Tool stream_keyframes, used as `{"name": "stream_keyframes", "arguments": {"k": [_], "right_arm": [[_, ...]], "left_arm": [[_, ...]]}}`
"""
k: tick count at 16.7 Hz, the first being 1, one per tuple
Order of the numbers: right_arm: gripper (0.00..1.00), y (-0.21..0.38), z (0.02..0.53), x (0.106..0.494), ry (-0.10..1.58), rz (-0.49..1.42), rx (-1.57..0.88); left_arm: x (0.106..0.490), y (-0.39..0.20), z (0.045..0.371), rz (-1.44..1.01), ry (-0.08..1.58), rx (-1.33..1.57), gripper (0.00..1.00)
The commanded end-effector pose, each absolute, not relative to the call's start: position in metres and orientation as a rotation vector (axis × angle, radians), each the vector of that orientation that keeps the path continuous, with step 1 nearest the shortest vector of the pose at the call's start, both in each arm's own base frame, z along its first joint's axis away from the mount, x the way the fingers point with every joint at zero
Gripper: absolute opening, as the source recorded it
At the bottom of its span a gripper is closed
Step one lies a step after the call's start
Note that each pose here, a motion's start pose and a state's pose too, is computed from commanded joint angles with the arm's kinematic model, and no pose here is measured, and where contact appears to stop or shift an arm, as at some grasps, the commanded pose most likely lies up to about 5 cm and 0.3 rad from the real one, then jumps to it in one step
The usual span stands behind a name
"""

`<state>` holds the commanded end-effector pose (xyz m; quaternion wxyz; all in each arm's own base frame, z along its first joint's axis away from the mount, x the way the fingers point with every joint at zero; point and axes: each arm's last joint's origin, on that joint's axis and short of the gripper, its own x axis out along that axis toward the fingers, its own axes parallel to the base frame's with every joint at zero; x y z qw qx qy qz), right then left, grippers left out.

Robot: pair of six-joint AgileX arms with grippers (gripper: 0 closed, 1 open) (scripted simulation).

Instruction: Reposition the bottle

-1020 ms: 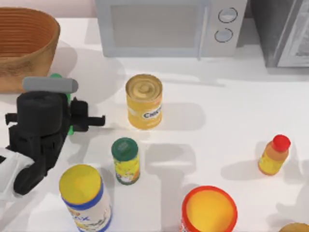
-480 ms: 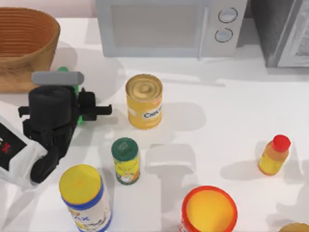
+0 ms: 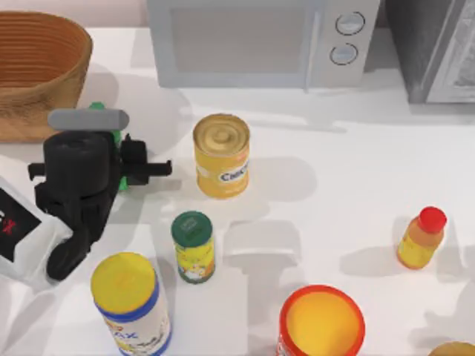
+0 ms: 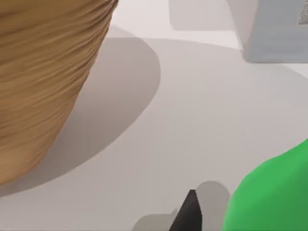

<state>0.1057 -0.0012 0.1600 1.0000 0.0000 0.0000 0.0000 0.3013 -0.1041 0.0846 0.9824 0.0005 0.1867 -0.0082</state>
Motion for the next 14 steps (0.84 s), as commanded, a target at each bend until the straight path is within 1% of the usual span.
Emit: {"name": "stream_keyframes", "arguments": {"k": [8,9,14], "right_arm": [[1.0,-0.0012,0.16,0.1057,0.0,0.0,0.0],[1.0,-0.0012,0.16,0.1057,0.0,0.0,0.0],[1.0,-0.0012,0.16,0.1057,0.0,0.0,0.0]], "left_arm": [[0.3013,-0.1041,0.0846,-0.017,0.376,0.001,0.98],[0.3013,-0.1041,0.0846,-0.017,0.376,0.001,1.0],[0.3013,-0.1041,0.0846,-0.017,0.376,0.001,1.0]]}}
